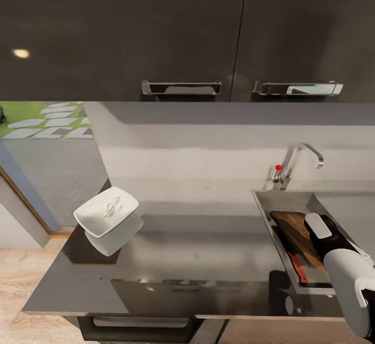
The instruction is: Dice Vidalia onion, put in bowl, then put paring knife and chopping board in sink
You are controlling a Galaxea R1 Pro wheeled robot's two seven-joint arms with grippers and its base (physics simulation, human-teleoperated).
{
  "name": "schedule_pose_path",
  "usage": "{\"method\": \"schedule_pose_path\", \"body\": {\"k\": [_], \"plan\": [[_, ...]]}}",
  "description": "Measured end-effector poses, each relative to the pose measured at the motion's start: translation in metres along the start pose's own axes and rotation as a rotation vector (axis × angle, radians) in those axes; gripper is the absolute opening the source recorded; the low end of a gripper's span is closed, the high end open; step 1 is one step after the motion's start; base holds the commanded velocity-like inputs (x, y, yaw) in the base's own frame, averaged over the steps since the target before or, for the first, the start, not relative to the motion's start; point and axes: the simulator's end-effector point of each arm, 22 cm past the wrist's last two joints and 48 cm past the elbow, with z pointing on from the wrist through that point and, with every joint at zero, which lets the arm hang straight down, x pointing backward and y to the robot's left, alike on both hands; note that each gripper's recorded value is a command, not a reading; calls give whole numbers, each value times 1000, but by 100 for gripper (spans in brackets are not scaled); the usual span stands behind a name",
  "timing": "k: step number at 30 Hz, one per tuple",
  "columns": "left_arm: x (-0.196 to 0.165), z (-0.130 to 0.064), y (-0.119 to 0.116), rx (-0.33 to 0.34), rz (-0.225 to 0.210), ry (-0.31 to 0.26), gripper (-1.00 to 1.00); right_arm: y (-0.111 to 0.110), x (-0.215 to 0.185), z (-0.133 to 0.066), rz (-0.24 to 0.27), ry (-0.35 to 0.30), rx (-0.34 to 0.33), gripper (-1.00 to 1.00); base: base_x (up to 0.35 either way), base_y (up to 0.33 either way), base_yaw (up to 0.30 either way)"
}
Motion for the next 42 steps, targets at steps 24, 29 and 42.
{"method": "schedule_pose_path", "body": {"k": [24, 29, 42], "plan": [[1, 0, 0, 0, 0, 2, 100, 0, 0, 0, 2, 2, 0, 100, 0, 0, 0], [0, 0, 1, -3, 0, -1, 100, 5, -5, -3, 10, -6, -22, 100, 0, 0, 0], [-3, 0, 6, -16, -1, -11, 100, 73, -56, -39, -25, -149, -341, 100, 0, 0, 0]]}}
